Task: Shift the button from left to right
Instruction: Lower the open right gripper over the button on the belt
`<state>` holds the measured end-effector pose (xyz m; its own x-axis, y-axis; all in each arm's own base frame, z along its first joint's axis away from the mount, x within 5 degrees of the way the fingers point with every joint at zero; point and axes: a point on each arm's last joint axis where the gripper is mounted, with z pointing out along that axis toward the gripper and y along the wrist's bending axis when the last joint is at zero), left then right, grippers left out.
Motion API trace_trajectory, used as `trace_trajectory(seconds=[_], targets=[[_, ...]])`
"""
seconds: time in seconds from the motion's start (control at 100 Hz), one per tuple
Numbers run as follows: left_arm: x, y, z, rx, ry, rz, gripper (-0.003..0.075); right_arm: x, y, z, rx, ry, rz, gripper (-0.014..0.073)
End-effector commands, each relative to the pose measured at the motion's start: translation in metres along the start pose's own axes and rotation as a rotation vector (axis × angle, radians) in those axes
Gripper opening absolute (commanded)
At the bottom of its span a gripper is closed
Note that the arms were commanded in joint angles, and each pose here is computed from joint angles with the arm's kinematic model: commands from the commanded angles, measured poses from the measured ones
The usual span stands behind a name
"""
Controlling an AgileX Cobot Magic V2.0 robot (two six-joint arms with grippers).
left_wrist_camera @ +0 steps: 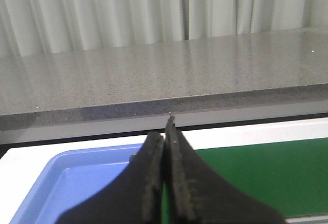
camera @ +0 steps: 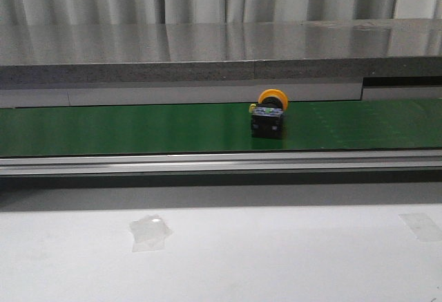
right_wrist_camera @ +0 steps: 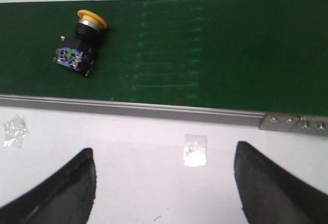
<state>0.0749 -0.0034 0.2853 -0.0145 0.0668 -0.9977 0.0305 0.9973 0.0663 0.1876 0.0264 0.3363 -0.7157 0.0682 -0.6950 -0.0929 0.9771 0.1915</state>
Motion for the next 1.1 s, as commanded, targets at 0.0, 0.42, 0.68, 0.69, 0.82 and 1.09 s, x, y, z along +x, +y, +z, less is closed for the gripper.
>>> trace_trajectory(seconds=[0.0, 0.42, 0.68, 0.69, 0.82, 1.09], targets=[[-0.015, 0.004, -0.001, -0.038, -0.080, -0.025, -0.0020, -0.024, 0.004, 0.000, -0.023, -0.076, -0.017, 0.0561], [-0.015, 0.004, -0.001, -0.038, -0.080, -0.025, -0.0020, -0.079, 0.016, 0.076, -0.048, 0.038, -0.108, 0.0561], [-0.015, 0.004, -0.001, -0.038, -0.080, -0.025, -0.0020, -0.092, 0.029, 0.123, -0.068, 0.089, -0.149, 0.0561], [-0.015, 0.004, -0.001, -0.038, -0.080, -0.025, -0.0020, -0.093, 0.030, 0.125, -0.070, 0.090, -0.150, 0.0561], [-0.015, 0.004, -0.001, -0.038, -0.080, -0.025, -0.0020, -0.093, 0.033, 0.141, -0.074, 0.111, -0.156, 0.0561], [-0.015, 0.004, -0.001, -0.038, -0.080, -0.025, -0.0020, -0.088, 0.030, 0.167, -0.062, 0.157, -0.154, 0.0561]])
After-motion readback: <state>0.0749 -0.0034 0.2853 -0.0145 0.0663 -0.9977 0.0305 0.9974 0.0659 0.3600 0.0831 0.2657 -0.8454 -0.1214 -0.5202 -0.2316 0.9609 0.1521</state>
